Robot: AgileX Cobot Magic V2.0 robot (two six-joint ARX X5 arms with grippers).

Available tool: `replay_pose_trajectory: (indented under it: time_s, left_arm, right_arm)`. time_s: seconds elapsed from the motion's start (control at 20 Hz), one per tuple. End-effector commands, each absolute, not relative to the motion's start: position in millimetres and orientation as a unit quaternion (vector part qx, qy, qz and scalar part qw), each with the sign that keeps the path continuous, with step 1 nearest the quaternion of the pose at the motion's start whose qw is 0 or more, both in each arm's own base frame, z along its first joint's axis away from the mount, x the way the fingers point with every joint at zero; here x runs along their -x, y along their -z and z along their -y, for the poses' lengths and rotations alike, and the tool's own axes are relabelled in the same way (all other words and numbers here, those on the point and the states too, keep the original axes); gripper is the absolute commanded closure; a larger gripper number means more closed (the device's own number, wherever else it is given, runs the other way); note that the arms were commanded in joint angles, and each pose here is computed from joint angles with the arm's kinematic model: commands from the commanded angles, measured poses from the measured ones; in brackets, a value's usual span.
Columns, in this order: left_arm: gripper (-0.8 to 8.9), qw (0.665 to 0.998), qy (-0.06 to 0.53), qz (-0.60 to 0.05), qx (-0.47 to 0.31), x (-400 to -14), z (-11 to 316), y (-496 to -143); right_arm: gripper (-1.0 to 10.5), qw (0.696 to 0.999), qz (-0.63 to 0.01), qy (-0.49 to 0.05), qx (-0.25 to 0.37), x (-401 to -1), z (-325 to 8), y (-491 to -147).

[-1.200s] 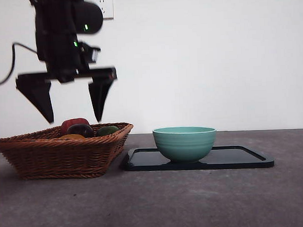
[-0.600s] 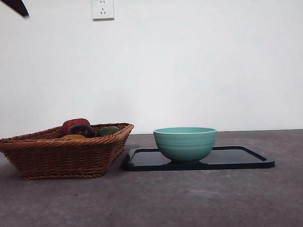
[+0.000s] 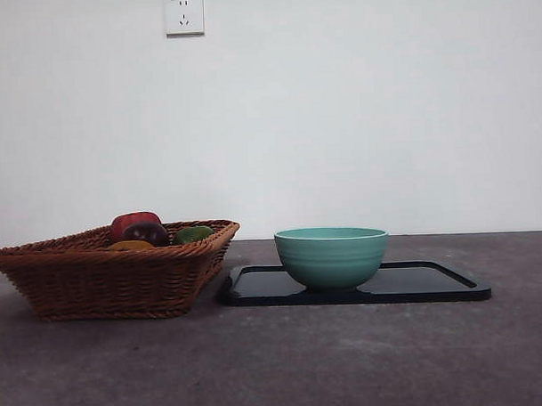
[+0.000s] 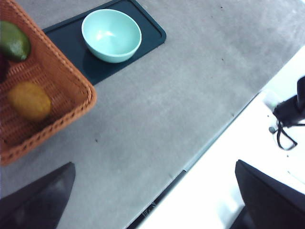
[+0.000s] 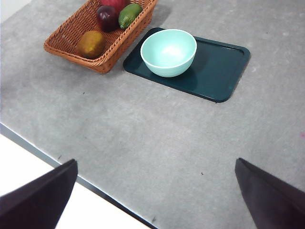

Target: Pick up the wifruite, put it on the bowl, pick up the plate, put it on desk

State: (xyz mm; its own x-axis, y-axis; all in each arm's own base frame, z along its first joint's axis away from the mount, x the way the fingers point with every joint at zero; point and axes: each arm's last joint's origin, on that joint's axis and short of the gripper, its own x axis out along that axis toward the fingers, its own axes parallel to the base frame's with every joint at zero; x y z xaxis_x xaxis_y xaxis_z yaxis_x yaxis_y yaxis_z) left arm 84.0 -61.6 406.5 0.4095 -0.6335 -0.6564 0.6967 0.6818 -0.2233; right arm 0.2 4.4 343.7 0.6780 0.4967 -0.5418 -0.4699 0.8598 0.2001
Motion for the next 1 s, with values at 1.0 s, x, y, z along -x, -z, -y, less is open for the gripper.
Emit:
replay_pose_trajectory:
  time_s: [1.0]
  left_arm:
    - [2.51, 0.88, 0.421, -0.217, -0.029, 10, 5, -385]
  right_arm:
    - [2.7, 0.927, -0.248, -0.267, -0.086, -18, -14, -362]
